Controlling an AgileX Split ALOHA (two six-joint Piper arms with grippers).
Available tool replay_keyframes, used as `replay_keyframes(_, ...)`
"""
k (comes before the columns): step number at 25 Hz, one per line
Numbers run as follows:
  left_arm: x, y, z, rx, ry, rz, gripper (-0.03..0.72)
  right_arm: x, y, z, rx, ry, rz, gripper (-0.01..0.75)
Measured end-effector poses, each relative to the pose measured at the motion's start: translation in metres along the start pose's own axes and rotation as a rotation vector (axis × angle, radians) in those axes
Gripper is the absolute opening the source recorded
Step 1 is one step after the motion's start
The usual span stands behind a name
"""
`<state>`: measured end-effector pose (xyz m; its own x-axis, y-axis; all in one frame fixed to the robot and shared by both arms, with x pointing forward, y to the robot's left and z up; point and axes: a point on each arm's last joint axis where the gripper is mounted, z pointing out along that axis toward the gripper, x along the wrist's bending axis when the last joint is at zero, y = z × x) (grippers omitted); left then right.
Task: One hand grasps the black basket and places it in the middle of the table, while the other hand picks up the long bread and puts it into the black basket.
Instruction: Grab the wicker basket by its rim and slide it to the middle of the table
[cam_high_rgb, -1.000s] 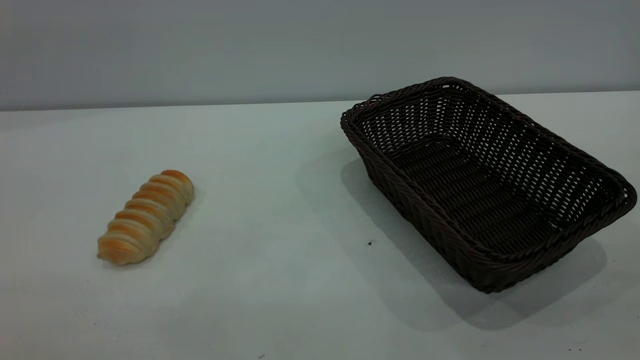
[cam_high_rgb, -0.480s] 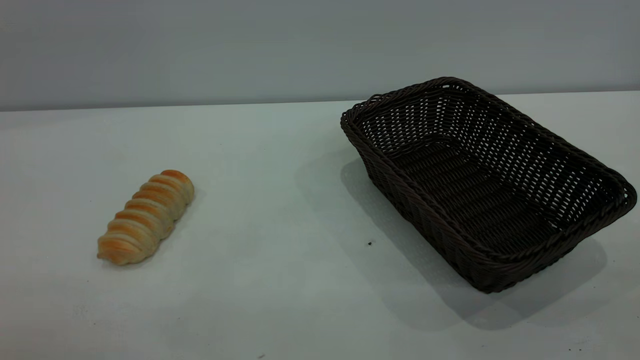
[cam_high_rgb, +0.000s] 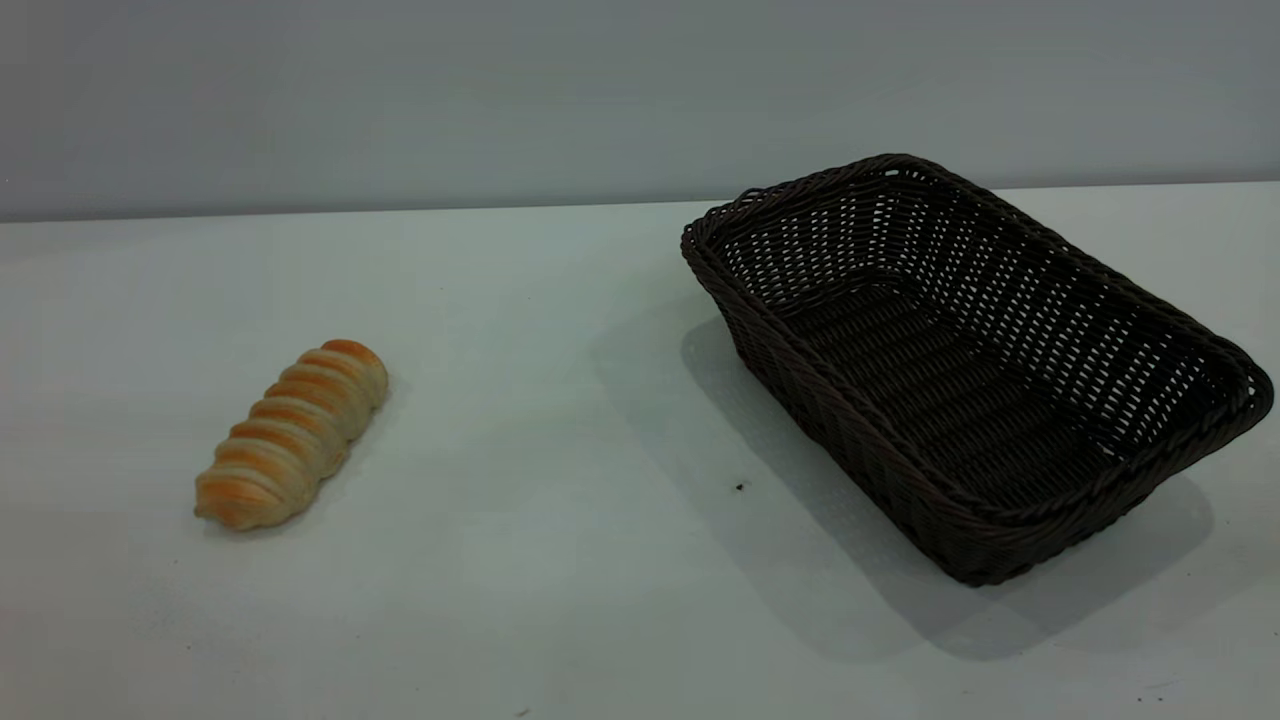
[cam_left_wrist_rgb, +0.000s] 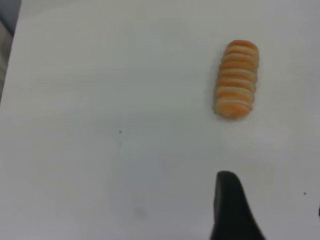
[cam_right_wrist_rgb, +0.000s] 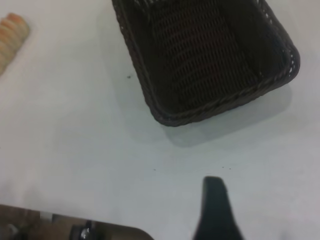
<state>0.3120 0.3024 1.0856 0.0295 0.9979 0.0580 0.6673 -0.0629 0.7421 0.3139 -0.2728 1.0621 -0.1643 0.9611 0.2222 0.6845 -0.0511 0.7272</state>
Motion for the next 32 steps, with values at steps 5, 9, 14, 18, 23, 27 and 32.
replay_keyframes(5, -0.006, 0.047, 0.041, 0.092, -0.028, 0.005, 0.532, -0.004, 0.016, 0.044, 0.149, 0.003, 0.083, 0.588)
replay_keyframes(9, -0.011, 0.066, 0.065, 0.112, -0.066, 0.036, 0.533, -0.007, 0.024, 0.081, 0.231, 0.029, 0.182, 0.588)
replay_keyframes(14, -0.017, 0.072, 0.080, 0.118, -0.116, 0.081, 0.533, -0.015, 0.027, 0.133, 0.304, 0.012, 0.377, 0.588)
replay_keyframes(18, -0.019, 0.073, 0.080, 0.111, -0.135, 0.085, 0.533, -0.026, 0.018, 0.172, 0.365, -0.063, 0.534, 0.588)
replay_keyframes(23, -0.019, 0.074, 0.081, 0.103, -0.138, 0.084, 0.533, -0.037, 0.004, 0.203, 0.418, -0.133, 0.657, 0.588)
replay_keyframes(27, -0.019, 0.074, 0.081, 0.097, -0.138, 0.085, 0.533, -0.045, -0.002, 0.222, 0.407, -0.186, 0.743, 0.588)
replay_keyframes(32, -0.019, 0.074, 0.081, 0.099, -0.138, 0.085, 0.533, -0.051, -0.007, 0.237, 0.403, -0.223, 0.791, 0.576)
